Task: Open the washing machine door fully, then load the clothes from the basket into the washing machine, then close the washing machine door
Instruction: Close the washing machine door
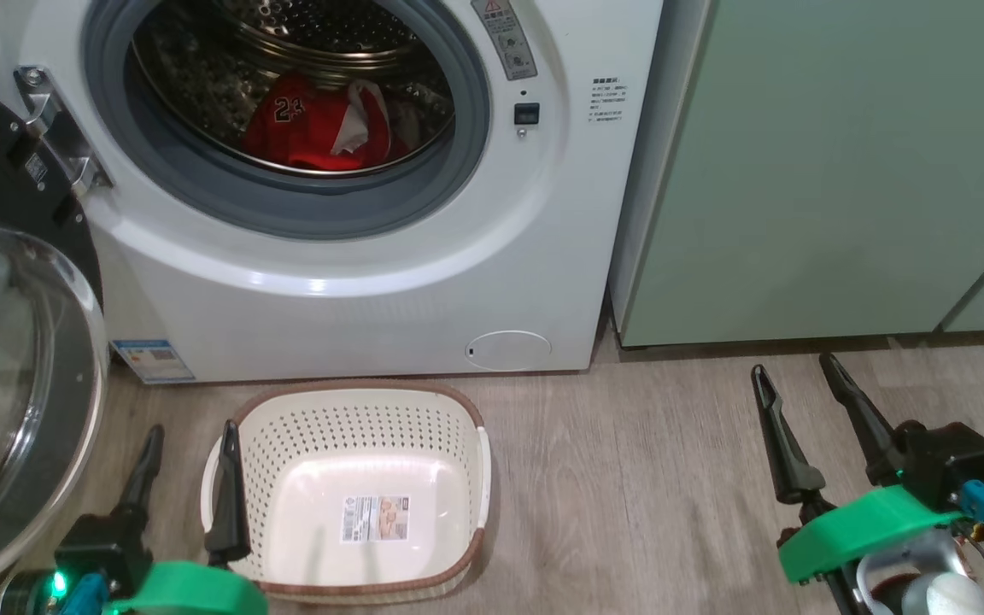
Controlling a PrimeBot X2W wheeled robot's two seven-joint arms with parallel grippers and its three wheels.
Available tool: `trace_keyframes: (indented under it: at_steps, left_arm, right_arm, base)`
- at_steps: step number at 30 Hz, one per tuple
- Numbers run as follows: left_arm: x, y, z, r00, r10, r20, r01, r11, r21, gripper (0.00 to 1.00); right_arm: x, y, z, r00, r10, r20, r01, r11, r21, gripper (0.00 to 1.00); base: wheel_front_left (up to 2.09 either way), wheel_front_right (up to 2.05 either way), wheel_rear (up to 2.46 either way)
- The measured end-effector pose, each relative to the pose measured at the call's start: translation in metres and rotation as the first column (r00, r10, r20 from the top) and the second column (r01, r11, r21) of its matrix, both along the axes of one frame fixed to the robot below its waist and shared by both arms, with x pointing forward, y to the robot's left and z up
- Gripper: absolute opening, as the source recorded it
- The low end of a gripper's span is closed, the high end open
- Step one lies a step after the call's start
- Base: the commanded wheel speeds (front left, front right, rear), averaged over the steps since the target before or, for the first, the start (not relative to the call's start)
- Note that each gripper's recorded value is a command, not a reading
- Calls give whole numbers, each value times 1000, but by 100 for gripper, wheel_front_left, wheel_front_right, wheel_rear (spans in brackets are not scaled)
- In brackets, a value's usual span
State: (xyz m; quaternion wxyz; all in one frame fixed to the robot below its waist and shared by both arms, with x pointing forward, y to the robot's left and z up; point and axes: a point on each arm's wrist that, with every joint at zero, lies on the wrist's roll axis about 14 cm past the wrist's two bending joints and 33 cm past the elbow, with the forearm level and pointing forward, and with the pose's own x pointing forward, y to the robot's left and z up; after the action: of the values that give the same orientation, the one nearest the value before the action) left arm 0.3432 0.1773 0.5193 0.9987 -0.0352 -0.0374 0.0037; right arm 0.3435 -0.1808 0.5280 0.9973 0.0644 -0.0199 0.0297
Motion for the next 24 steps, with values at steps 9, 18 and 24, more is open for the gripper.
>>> trace_keyframes:
  at_steps: [9,18,24]
  left_arm:
    - [-1,1,1,1000,2,4,-2,1000,-5,100]
    - [-1,1,1,1000,0,2,0,1000,-12,100]
    - [-2,3,0,1000,11,0,-11,1000,-8,100]
  right_arm:
    - [1,2,1,1000,6,3,-6,1000,-4,100]
    - [1,2,1,1000,8,1,-8,1000,-4,100]
    - [1,3,0,1000,10,-1,-10,1000,-3,100]
  base:
    - [-169,169,0]
    - [-161,161,0]
    - [-36,36,0]
